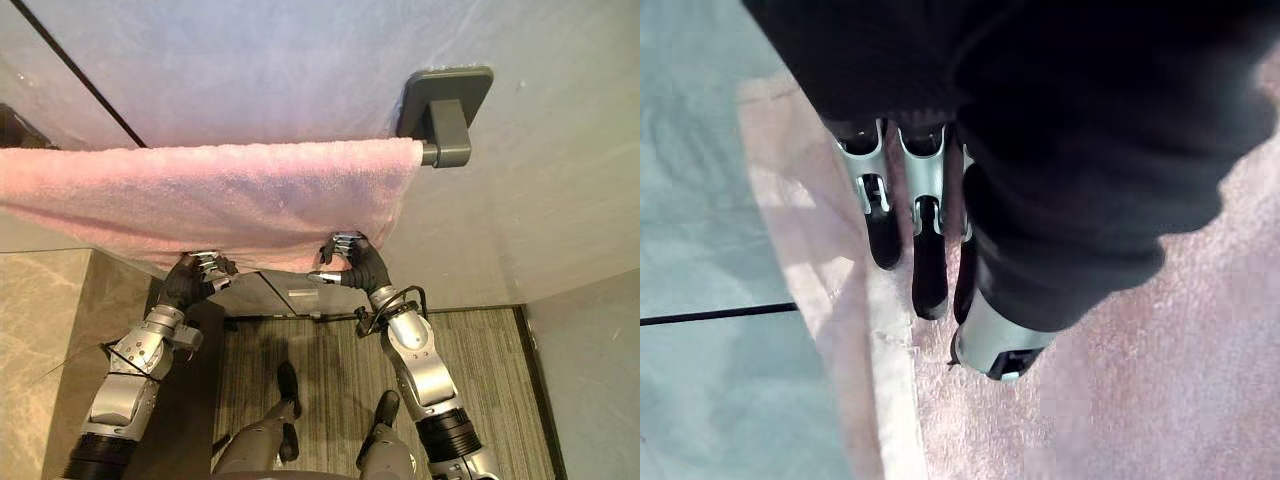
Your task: Organize washtable
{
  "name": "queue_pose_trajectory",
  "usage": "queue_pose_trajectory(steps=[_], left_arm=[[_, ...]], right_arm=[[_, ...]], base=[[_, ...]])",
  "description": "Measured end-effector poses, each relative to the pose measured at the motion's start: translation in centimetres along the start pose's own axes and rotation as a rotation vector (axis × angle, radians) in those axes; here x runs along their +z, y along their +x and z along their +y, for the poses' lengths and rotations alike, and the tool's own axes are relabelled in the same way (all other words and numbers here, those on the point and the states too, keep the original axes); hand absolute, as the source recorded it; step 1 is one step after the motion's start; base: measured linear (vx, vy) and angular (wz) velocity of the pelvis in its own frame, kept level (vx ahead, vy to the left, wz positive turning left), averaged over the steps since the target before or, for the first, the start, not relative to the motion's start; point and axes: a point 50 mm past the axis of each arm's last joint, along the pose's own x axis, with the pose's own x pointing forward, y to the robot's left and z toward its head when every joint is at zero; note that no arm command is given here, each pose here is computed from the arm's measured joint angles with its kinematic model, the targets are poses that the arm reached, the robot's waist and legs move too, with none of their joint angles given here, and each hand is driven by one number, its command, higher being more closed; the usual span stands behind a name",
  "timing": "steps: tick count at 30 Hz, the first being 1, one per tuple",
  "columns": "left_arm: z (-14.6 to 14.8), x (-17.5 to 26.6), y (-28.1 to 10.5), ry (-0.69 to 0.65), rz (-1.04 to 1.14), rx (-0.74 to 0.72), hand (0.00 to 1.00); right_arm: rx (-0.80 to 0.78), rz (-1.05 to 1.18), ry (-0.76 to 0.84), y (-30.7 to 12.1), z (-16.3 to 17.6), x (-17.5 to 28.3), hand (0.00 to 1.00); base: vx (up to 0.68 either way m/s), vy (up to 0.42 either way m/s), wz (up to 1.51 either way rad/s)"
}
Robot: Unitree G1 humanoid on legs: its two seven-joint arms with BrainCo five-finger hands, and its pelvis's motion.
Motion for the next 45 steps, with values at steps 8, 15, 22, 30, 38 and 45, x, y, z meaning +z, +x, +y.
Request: queue_pose_trajectory(steps=[8, 15, 22, 30, 38, 45], left_arm=[[0.7, -2.1, -0.5, -0.090, 0.077, 0.170, 0.00], [-0.1, -5.6, -1.8, -0.142, 0.231, 0.190, 0.00], [-2.8, -11.6, -6.3, -0.172, 0.541, 0.091, 0.00], [-3.7, -19.5, -16.4, -0.221, 1.085, 0.132, 0.00], [-2.8, -21.0, -20.7, -0.187, 1.271, 0.322, 0.00], [-2.7, -21.1, -21.8, -0.198, 1.309, 0.355, 0.00]], right_arm=[[-0.059, 0.054, 0.042, -1.3, -0.3, -1.2, 0.00], [-0.116, 0.162, 0.076, -2.4, -0.8, -3.6, 0.00], [-0.195, 0.499, 0.127, -5.8, -1.5, -10.7, 0.00], [-0.392, 1.102, 0.195, -17.6, -2.4, -19.1, 0.00], [-0.546, 1.462, 0.213, -26.3, -1.3, -20.7, 0.00], [-0.530, 1.486, 0.197, -26.2, -1.2, -20.8, 0.00]], base=[[0.00, 0.000, -0.02], [0.05, -0.010, 0.02], [0.05, -0.015, -0.01], [0.06, -0.008, -0.03], [0.05, -0.008, -0.02], [0.00, 0.000, 0.00]])
